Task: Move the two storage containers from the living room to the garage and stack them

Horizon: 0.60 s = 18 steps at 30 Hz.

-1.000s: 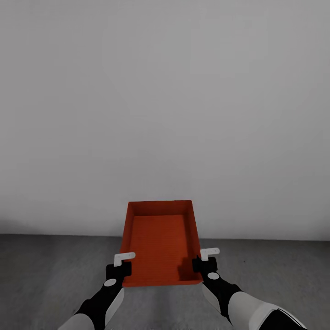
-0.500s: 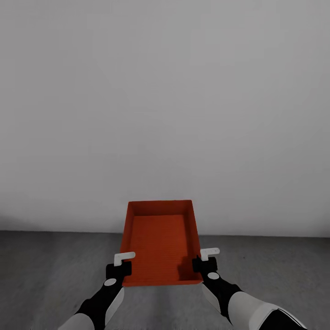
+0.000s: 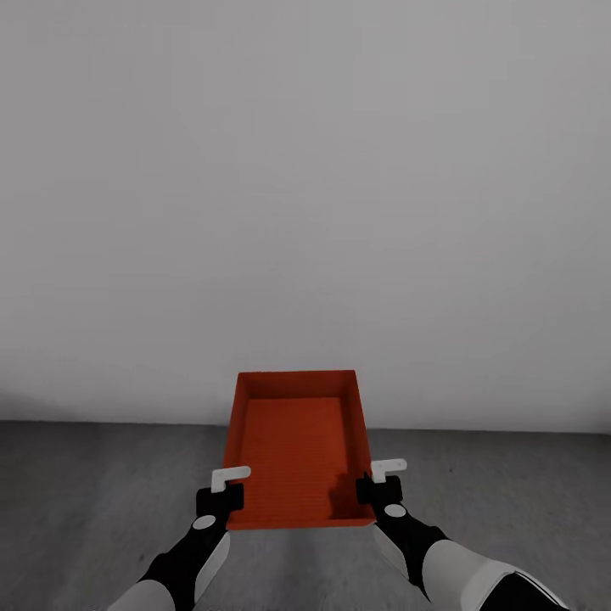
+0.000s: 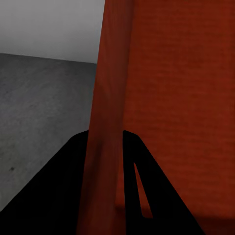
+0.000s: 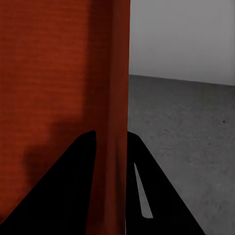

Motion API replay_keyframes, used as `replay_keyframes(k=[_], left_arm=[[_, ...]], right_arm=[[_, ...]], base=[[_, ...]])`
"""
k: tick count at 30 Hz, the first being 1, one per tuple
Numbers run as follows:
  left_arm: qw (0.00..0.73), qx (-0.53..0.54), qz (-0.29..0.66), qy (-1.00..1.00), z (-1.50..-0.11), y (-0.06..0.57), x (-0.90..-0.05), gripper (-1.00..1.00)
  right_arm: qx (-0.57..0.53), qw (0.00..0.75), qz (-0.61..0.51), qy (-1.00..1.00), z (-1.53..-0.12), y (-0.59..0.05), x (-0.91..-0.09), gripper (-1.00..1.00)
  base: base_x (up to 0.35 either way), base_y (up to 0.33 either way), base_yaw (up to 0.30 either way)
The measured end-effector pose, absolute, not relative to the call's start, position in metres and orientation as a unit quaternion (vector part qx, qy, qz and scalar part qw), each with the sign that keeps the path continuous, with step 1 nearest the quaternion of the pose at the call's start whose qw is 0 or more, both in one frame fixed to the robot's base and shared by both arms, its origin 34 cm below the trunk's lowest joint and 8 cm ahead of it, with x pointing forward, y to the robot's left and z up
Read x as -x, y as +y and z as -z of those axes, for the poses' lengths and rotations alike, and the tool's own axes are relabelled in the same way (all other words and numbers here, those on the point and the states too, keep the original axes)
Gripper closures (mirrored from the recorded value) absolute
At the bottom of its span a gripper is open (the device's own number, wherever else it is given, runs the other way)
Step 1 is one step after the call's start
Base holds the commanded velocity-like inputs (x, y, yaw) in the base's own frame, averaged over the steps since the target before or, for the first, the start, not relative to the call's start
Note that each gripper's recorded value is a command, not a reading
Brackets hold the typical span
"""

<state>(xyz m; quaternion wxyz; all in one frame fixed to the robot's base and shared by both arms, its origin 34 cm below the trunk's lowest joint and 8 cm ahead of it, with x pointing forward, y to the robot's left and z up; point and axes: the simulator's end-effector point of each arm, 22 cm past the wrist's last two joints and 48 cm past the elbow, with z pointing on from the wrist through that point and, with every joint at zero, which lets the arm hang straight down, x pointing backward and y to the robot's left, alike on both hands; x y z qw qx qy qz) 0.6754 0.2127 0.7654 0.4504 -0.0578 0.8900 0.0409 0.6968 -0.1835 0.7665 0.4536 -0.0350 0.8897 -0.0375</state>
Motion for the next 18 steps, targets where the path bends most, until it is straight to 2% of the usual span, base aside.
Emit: replay_keyframes(k=[18], left_arm=[[0.438,0.057,-0.042,0.896,-0.75,0.213,-0.67,1.0]], right_arm=[[0.035,0.441,0.037,0.896,-0.75,-0.183,-0.691,1.0]], base=[[0.0,0.0,0.0]])
